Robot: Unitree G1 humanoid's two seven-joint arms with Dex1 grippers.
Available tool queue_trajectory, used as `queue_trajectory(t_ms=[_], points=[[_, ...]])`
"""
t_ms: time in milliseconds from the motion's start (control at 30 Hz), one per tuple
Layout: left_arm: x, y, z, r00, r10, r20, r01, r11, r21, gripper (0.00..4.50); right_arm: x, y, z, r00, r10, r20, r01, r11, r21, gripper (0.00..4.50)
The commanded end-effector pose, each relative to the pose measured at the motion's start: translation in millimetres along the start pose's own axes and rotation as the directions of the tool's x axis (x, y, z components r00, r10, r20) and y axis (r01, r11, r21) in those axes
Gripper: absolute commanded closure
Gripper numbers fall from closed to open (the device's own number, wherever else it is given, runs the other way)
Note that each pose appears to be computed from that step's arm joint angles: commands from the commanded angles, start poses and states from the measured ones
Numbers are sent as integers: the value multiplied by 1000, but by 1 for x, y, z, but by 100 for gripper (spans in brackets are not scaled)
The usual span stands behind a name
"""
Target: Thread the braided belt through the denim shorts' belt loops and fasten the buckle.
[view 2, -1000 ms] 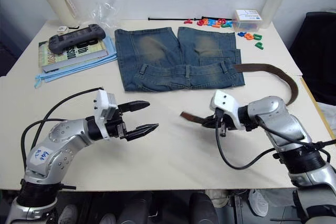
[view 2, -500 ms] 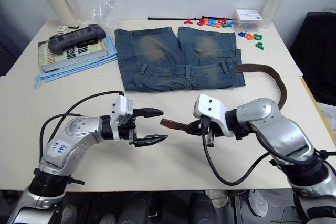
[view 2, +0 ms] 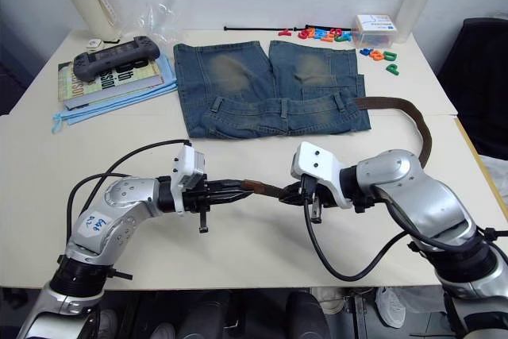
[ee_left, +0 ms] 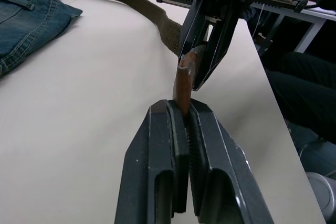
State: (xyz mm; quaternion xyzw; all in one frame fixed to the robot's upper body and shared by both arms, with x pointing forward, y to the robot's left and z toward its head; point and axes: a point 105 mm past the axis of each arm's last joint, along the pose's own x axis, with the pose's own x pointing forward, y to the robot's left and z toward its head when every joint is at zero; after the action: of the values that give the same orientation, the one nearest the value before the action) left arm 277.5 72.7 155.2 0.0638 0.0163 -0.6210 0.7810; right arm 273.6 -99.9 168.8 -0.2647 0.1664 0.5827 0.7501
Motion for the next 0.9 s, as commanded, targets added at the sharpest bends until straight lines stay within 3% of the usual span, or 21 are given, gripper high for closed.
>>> queue_trajectory(t_ms=[33,100,233,433,500,667,733,900], points=[[2,-3,10,999,-9,43,8,1000,14,448,-1,3,15,999,2,43,1,998,-68,450],[2,-2,12,998,1,66,0,1000,-14,448,-3,4,19,998,-7,66,12,998,-67,450],[2,-4,11,995,13,96,-5,996,-84,450,-21,-4,27,986,-103,132,106,994,-12,297],[2,-8,9,985,67,161,-23,965,-262,450,-66,-18,39,912,-303,278,252,946,206,16],[2,-6,13,973,104,207,-28,940,-340,450,-76,-13,38,891,-328,314,239,927,290,16],[-2,2,28,927,199,317,-8,857,-515,450,-86,27,33,868,-222,444,14,905,425,16],[-4,3,33,915,214,341,12,833,-554,450,-80,38,26,848,-221,482,-68,856,513,16],[-4,-4,35,924,186,335,39,824,-565,450,-39,42,6,834,-323,448,-125,680,723,16]])
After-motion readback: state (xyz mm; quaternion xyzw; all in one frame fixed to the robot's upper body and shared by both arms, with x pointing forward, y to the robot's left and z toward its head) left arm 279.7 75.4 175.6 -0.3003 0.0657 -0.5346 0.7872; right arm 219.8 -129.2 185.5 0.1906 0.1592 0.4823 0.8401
